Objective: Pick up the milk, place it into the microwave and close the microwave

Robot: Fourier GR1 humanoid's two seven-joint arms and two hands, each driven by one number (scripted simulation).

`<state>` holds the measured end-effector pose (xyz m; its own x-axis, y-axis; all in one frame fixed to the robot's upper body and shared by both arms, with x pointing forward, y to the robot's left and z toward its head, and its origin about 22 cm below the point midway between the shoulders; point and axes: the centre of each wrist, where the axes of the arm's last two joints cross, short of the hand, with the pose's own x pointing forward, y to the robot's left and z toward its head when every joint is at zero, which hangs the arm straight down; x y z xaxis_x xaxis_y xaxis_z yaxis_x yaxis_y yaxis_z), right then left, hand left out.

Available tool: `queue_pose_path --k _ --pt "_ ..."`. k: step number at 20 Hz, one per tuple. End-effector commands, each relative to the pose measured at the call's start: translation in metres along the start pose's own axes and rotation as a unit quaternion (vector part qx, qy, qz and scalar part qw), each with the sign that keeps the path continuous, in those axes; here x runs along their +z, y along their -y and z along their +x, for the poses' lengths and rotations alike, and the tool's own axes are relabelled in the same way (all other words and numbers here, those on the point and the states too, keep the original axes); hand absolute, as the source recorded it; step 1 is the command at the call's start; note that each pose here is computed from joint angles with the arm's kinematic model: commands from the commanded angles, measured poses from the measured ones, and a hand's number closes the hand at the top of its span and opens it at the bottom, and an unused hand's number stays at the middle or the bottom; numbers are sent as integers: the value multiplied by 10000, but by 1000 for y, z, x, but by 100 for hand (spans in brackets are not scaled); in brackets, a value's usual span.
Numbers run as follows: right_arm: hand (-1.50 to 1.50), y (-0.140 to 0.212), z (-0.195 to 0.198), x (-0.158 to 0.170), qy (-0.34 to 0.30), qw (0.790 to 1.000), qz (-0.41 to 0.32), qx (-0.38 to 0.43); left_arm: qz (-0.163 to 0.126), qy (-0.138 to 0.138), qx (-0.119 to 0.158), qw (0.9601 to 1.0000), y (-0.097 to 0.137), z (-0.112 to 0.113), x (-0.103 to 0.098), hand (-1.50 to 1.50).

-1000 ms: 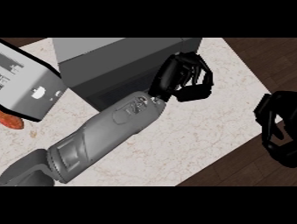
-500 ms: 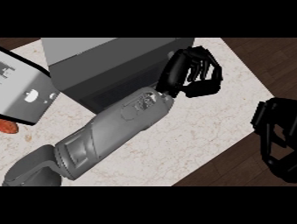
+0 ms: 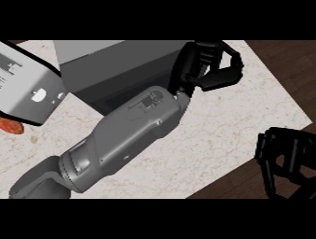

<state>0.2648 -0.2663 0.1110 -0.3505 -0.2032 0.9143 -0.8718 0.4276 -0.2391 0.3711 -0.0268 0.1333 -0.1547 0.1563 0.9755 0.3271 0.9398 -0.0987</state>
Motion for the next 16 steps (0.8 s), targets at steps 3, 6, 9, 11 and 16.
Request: queue_pose_path --k 3,6,9,11,16 --pt "150 -24 -9 -2 157 9990 138 -395 939 -875 1057 9861 -43 -36 5 150" --pt "150 -34 -10 -1 168 9988 22 -458 831 -977 1270 9836 -49 -47 11 150" --pt "150 -44 -9 -4 306 9983 -7 -505 704 -974 1418 9826 -52 -53 14 150" --pt "150 -50 -11 -2 275 9981 -79 -553 637 -1049 1497 9811 -58 -59 17 150" --pt "150 -69 -12 -5 333 9973 -141 -645 426 -1011 1588 9812 -69 -69 22 150"
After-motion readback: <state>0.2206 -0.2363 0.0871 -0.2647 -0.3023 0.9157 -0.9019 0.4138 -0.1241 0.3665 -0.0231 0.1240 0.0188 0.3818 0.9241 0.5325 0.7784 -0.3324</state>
